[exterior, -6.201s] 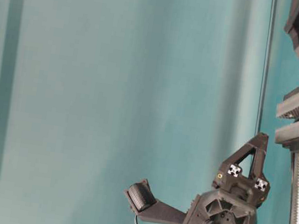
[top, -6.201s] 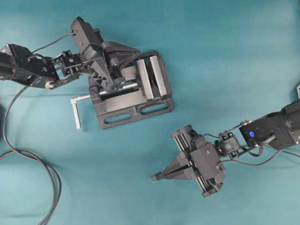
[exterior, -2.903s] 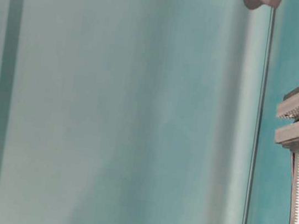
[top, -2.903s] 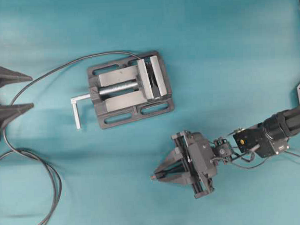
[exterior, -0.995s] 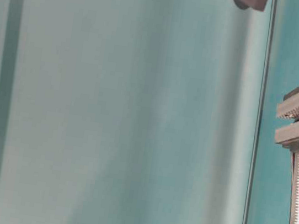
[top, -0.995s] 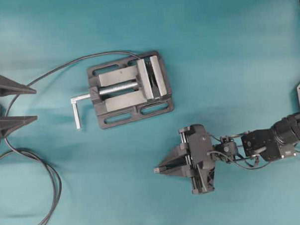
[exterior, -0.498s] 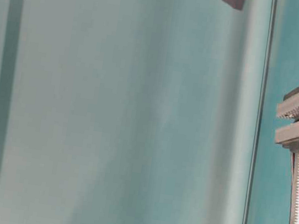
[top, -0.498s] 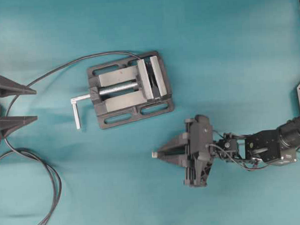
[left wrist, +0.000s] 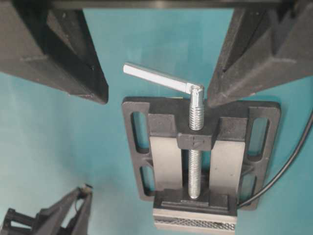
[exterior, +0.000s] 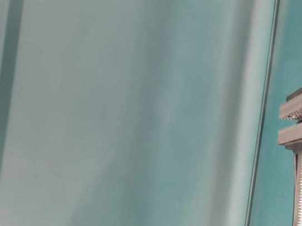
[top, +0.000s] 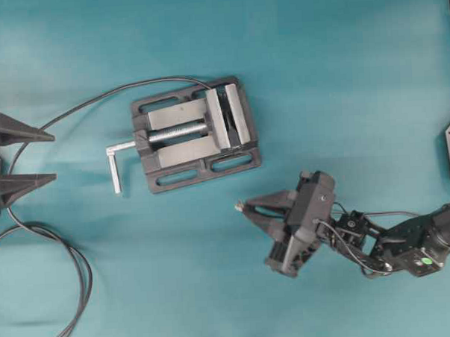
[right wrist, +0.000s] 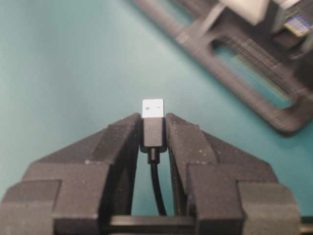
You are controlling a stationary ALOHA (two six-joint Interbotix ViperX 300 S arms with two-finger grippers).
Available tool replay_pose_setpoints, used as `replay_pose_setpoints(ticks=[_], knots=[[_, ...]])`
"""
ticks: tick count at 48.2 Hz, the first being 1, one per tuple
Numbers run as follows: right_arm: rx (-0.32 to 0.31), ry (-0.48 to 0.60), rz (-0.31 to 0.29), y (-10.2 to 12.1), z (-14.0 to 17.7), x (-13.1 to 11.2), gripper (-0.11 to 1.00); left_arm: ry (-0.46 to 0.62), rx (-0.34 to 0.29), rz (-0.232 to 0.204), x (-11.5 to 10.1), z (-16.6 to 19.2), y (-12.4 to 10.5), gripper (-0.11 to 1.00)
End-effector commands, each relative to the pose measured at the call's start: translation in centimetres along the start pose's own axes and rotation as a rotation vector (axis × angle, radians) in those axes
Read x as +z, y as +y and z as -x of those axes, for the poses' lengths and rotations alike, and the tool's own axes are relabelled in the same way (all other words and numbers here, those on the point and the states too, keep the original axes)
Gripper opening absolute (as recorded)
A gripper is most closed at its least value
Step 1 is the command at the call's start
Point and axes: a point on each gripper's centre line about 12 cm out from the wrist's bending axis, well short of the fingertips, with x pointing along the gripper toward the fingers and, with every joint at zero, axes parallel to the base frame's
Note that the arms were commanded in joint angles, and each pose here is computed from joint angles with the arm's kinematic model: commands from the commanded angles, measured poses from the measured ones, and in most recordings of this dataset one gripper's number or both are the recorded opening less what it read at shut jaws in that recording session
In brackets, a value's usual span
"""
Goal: Insert the USB cable into the fixed female connector.
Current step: 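Move the right gripper to align the plug with the vise-held socket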
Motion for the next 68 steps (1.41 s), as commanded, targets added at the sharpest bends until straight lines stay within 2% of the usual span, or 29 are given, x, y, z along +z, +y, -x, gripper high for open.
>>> replay_pose_setpoints(ticks=[1,11,20,29,41,48,68], knots=[[-0.07,-0.037,-0.055,0.7,-0.5,0.8,0.2,-0.005,-0.001,0.011,0.4,-0.1,-0.1,0.99],[-0.268,-0.077,-0.093,1.2,-2.3,-0.1,0.2,-0.005,0.0,0.014,0.4,-0.1,0.0,0.99],[-0.468,-0.129,-0.104,1.5,-2.4,0.5,0.2,-0.003,0.0,0.014,0.3,-0.1,0.0,0.99],[-0.581,-0.136,-0.115,2.2,-2.6,0.9,0.2,-0.005,0.0,0.014,0.4,-0.1,0.0,0.99],[-0.696,-0.164,-0.143,2.4,-2.6,0.8,0.2,-0.005,-0.001,0.012,0.4,-0.1,-0.1,0.99],[-0.734,-0.2,-0.142,2.6,-2.5,1.0,0.2,-0.005,0.0,0.014,0.4,-0.1,0.0,0.99],[-0.746,-0.217,-0.137,3.4,-3.0,0.2,0.2,-0.005,0.0,0.012,0.4,-0.1,0.0,0.99]])
